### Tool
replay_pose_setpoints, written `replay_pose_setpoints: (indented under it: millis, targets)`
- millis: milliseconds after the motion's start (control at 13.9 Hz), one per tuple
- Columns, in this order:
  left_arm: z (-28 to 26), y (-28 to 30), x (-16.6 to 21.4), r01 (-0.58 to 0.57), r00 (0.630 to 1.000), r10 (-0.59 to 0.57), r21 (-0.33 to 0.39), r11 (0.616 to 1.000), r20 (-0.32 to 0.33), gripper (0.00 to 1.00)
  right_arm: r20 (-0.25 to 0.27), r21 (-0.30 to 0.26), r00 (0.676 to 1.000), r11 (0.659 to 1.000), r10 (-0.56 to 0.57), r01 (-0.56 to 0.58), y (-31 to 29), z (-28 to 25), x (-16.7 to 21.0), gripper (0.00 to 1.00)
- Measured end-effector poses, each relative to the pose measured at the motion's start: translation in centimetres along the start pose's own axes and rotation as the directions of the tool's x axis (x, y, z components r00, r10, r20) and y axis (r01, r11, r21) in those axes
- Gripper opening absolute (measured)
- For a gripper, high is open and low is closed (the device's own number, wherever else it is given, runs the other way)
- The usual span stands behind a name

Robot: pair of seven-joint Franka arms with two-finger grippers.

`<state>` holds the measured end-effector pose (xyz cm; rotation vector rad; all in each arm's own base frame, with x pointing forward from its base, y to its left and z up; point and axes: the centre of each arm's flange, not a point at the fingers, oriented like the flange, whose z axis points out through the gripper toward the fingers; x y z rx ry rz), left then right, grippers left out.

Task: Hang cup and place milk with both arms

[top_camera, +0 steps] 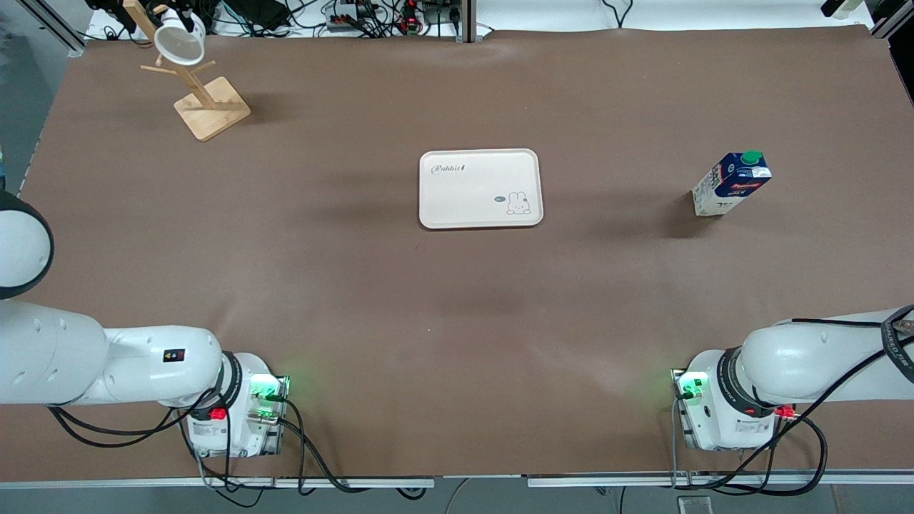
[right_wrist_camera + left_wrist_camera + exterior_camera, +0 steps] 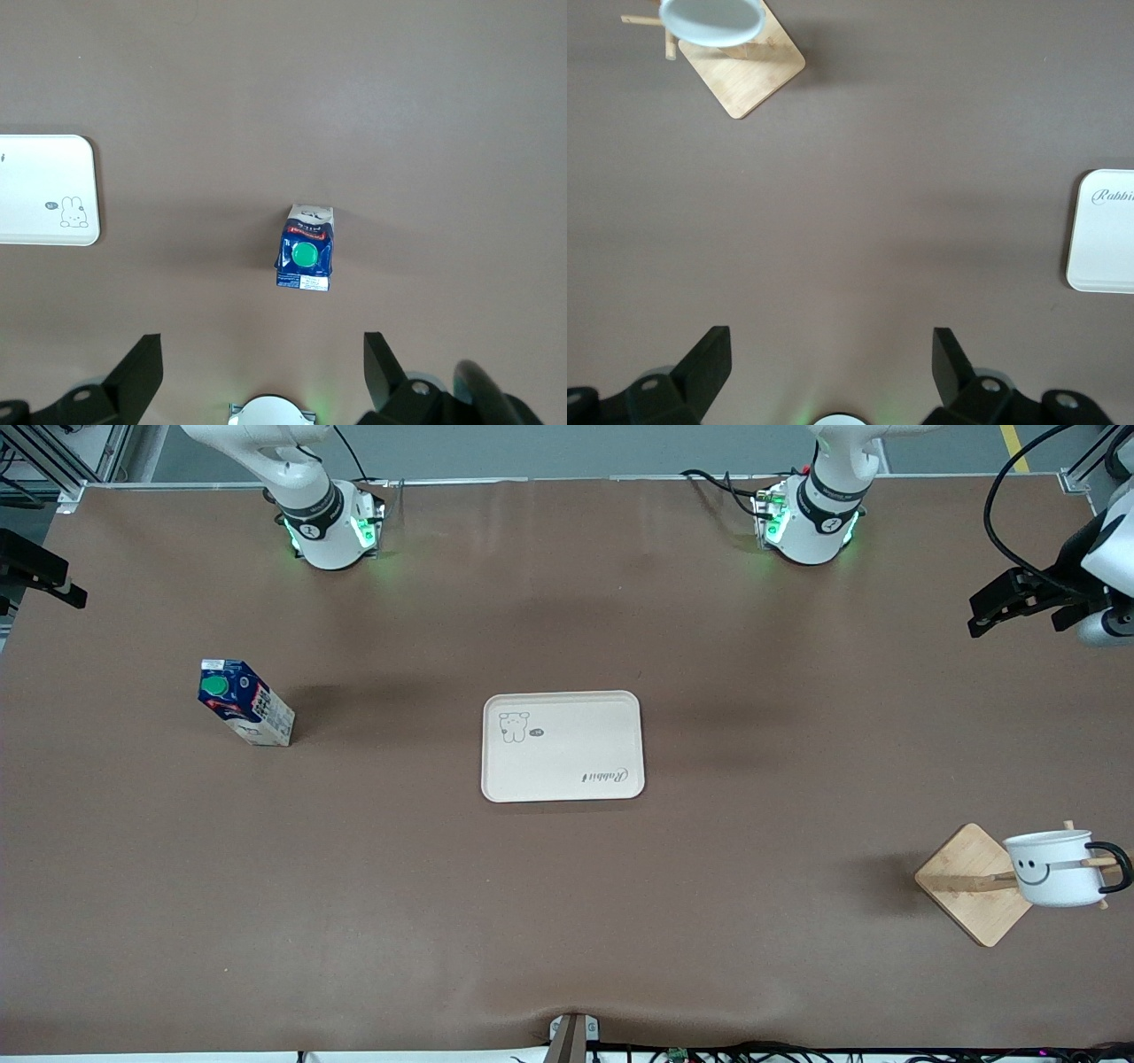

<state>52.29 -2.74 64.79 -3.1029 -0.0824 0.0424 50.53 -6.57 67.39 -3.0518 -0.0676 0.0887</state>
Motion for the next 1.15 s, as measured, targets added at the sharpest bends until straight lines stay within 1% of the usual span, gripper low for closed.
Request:
replay_pose_setpoints:
  millis: [216, 433, 794, 1155]
  targets:
    - [-0.42, -0.35, -0.08, 0.005, 1.0, -0.005, -0.001, 1.0, -0.006, 1.0, -0.001, -0.009, 1.0, 1.0, -0.017, 0.017, -0.02, -0.01, 0.03, 1.0]
    - [-0.85, -0.37, -0.09, 0.005, 1.0, -0.005, -0.002, 1.0, -0.015, 1.0, 0.005, -0.054, 0.999, 0.998, -0.039, 0.039, -0.34, 0.0, 0.14, 1.0]
    - [-1.03, -0.37, -0.1, -0.021, 1.0, 0.021, -0.002, 1.0, -0.019, 1.0, 0.008, -0.06, 0.999, 0.997, -0.037, 0.038, -0.24, 0.12, 0.15, 1.0]
    - [-1.12, -0.43, -0.1, -0.024, 0.999, 0.024, -0.002, 1.0, -0.021, 1.0, 0.008, -0.061, 0.999, 0.997, -0.041, 0.041, -0.39, 0.16, 0.2, 1.0]
